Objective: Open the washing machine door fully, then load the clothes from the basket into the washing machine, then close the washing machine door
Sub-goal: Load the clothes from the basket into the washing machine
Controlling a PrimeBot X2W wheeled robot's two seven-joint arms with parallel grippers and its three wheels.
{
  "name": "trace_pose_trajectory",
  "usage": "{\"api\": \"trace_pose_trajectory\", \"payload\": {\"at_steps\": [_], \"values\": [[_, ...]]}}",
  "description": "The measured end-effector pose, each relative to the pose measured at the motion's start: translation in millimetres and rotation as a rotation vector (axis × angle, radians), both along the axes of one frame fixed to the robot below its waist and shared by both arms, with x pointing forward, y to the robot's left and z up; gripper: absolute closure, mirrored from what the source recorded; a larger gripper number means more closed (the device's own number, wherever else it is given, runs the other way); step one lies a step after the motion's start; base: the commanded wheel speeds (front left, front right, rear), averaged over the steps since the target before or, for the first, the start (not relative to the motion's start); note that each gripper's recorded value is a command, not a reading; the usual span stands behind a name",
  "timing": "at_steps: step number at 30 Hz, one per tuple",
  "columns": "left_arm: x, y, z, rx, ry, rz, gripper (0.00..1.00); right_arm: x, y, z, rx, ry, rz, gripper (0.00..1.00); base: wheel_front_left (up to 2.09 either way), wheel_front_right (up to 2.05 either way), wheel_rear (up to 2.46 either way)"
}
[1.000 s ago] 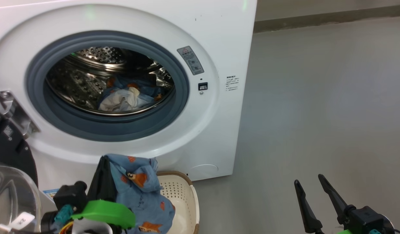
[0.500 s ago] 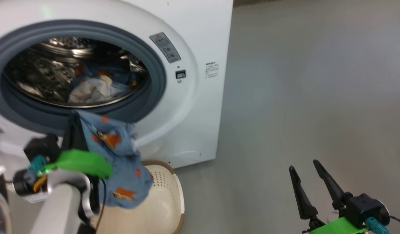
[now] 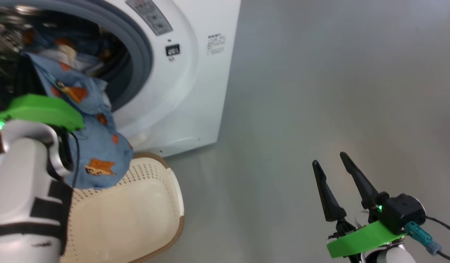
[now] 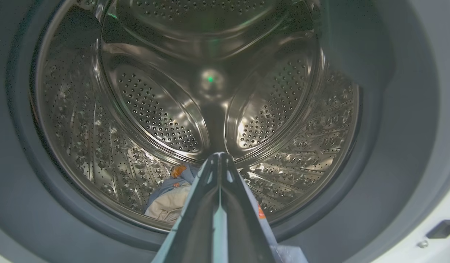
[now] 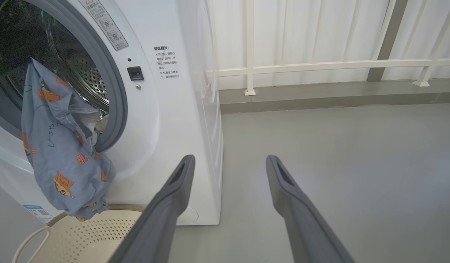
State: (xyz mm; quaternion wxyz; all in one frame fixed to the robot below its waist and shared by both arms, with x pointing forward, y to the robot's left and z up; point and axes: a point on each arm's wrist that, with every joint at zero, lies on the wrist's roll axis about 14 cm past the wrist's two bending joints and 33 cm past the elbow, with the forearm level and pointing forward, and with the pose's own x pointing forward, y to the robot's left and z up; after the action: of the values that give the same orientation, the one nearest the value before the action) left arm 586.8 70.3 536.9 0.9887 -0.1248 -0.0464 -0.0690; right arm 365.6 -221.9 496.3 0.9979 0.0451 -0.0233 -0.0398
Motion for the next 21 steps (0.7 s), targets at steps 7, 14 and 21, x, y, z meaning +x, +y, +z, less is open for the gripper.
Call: {"api": "trace_pose_trajectory", "payload": {"at_steps": [7, 14, 21], "values": [[41, -1, -29, -0.001, 0.058, 0.024, 1.00, 11, -5, -16, -0.002, 0.049, -0.014, 0.00, 0.00, 0.00, 0.00], [74, -8, -56, 0.016, 0.093, 0.017, 1.00, 17, -6, -36, -0.003, 0.110, -0.016, 0.00, 0.00, 0.00, 0.00], [102, -11, -74, -0.005, 0.107, 0.021, 1.00, 26, -3, -54, -0.004, 0.158, -0.004, 0.00, 0.00, 0.00, 0.00]]}}
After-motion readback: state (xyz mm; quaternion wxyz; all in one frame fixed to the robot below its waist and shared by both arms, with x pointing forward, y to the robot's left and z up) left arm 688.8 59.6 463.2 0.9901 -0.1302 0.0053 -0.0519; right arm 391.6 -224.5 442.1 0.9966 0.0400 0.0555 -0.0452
